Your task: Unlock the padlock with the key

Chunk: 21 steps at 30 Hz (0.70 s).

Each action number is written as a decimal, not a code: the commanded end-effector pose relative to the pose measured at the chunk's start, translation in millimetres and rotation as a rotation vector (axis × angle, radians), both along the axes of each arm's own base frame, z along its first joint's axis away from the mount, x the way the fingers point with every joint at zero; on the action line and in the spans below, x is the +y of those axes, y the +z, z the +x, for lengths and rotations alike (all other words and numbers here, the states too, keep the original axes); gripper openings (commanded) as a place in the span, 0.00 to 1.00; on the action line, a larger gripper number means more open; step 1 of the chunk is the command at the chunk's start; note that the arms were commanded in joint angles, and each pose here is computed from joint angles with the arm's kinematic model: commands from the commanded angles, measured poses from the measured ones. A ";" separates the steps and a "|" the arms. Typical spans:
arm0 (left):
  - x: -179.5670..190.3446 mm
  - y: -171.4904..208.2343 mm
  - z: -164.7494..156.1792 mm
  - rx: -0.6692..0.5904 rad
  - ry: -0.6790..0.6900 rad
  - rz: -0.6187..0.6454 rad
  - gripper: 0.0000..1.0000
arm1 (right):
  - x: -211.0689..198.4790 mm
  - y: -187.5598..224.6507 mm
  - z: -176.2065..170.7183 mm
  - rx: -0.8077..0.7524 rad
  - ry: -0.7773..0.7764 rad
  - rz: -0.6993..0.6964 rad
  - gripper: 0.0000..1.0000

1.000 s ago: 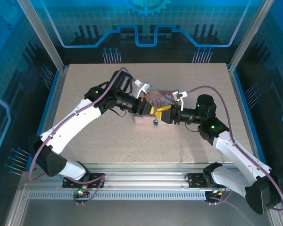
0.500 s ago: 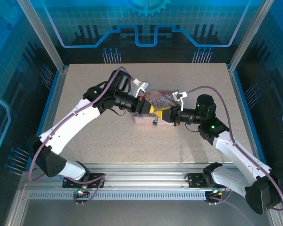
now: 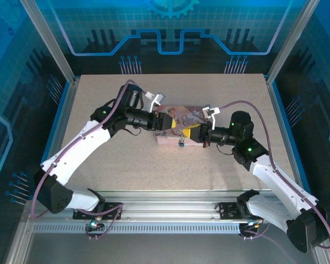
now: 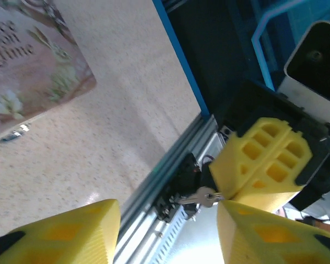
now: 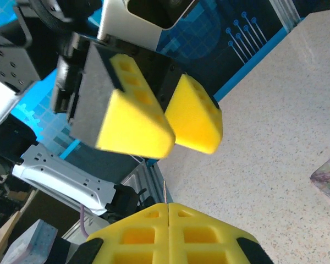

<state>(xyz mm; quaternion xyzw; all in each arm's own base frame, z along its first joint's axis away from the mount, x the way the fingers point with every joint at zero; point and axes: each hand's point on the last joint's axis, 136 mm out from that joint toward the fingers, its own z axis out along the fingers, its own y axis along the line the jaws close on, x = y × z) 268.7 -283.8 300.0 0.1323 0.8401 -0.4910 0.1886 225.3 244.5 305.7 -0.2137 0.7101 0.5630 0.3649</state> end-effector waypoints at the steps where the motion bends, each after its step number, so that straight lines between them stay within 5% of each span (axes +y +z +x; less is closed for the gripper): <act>1: 4.9 35.1 1.9 -0.094 0.053 -0.135 0.59 | -6.3 9.0 6.6 -0.022 -0.066 0.011 0.00; 10: 12.0 47.3 6.3 -0.175 0.172 -0.373 0.73 | 1.3 28.6 17.6 -0.032 -0.096 0.066 0.00; 17: 6.1 55.5 0.6 -0.188 0.134 -0.484 0.72 | 21.5 28.5 15.1 -0.011 -0.038 0.063 0.00; 21: 2.7 59.4 -2.5 -0.192 0.100 -0.492 0.60 | 25.6 33.9 16.1 -0.029 -0.030 0.081 0.00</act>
